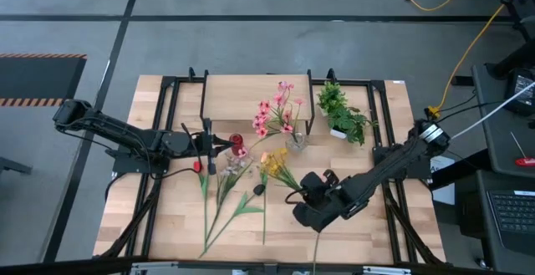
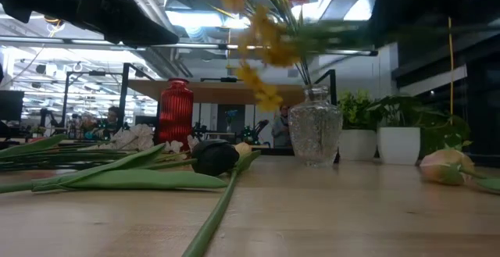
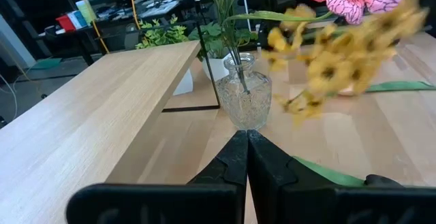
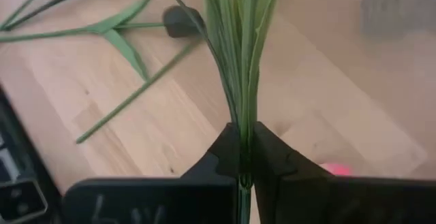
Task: Pick and place flowers into a vace then onto a shelf
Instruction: Put the yellow flowers into the transparent flower vase
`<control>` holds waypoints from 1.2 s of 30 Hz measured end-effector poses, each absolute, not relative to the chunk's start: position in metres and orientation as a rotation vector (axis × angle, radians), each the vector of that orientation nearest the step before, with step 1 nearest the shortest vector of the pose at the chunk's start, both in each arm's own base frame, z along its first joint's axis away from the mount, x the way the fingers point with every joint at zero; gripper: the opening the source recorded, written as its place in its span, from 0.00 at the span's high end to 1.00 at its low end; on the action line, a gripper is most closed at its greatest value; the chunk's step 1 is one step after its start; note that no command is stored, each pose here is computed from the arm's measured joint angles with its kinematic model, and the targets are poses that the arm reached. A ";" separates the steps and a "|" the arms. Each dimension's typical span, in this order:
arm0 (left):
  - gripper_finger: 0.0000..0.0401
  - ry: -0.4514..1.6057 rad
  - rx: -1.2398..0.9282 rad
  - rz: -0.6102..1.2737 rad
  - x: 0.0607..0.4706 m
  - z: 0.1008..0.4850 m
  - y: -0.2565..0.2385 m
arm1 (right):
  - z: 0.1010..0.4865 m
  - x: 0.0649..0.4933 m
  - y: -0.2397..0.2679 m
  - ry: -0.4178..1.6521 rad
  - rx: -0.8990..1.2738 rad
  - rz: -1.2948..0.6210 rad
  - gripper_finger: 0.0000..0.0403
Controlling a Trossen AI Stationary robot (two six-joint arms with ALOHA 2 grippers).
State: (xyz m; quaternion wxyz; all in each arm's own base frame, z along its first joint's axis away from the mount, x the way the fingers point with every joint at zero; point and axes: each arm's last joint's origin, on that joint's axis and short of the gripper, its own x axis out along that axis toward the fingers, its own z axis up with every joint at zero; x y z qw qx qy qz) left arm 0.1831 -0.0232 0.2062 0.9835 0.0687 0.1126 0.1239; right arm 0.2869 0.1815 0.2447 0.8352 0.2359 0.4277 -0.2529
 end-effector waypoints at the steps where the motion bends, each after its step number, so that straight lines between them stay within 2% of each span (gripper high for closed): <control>1: 0.99 0.227 0.138 0.249 0.183 0.206 -0.023 | 0.249 0.285 0.180 0.897 0.478 -0.523 0.97; 6: 0.99 0.227 0.139 0.248 0.183 0.206 -0.023 | 0.258 0.276 0.177 0.852 0.418 -0.469 0.97; 11: 0.99 0.234 0.137 0.249 0.183 0.205 -0.023 | 0.233 0.257 0.167 0.794 0.459 -0.400 0.97; 14: 0.99 0.234 0.137 0.249 0.183 0.205 -0.023 | 0.220 0.246 0.160 0.706 0.475 -0.309 0.97; 21: 0.99 0.236 0.138 0.248 0.183 0.205 -0.023 | 0.200 0.222 0.142 0.502 0.312 -0.095 0.97; 28: 0.99 0.241 0.117 0.251 0.183 0.204 -0.023 | 0.174 0.191 0.118 0.355 0.267 -0.020 0.97; 36: 0.99 0.258 0.123 0.251 0.182 0.203 -0.023 | 0.169 0.163 0.098 0.108 0.158 0.062 0.96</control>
